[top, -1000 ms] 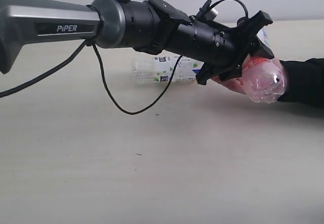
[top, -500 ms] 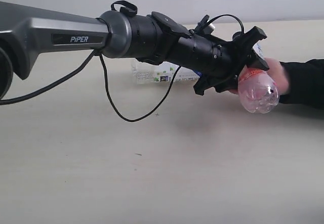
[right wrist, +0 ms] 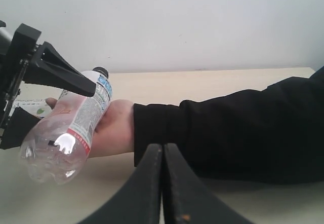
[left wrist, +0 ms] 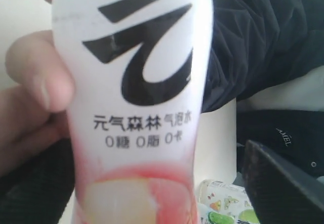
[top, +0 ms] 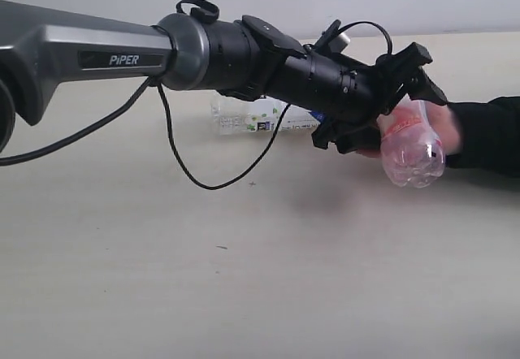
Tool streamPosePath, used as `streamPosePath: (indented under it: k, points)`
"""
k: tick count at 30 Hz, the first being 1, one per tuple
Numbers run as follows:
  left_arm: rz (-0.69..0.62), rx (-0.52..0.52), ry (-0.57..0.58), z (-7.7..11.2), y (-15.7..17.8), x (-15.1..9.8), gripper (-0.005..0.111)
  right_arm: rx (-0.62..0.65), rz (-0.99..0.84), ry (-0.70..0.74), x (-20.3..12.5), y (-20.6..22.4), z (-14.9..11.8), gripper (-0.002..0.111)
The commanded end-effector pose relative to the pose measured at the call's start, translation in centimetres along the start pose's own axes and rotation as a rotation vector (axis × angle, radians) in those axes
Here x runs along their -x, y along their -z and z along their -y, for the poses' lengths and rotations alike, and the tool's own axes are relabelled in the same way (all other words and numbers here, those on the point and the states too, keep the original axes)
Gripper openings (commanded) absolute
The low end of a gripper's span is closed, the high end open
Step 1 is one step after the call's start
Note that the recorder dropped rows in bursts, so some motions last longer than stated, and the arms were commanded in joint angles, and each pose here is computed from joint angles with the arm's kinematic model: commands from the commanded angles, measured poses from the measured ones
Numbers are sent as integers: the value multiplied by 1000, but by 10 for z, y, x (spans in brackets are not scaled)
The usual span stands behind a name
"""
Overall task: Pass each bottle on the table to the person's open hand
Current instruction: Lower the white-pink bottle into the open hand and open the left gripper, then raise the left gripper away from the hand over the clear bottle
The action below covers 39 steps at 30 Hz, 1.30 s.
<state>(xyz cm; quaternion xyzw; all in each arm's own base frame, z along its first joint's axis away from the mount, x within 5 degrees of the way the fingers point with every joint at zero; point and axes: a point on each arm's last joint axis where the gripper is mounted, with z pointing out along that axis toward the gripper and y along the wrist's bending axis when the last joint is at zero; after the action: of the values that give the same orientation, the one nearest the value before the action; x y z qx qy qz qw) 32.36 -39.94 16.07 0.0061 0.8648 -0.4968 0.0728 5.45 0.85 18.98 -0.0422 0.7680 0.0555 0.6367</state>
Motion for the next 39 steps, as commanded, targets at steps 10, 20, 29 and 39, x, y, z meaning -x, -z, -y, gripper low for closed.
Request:
streamPosePath:
  k: [10,20,29,39]
  points:
    - [-116,-62,-109,16,56,25,83,-6,6,4,-1,0,0,0]
    - [-227,-92,-327,18,125,48,45,-6,6,4,-1,0,0,0]
    - [-362,43,-604,19,159,40,0,-6,6,4,-1,0,0,0]
    - [-371,480,-869,4,190,51,0,-6,6,4,-1,0,0,0]
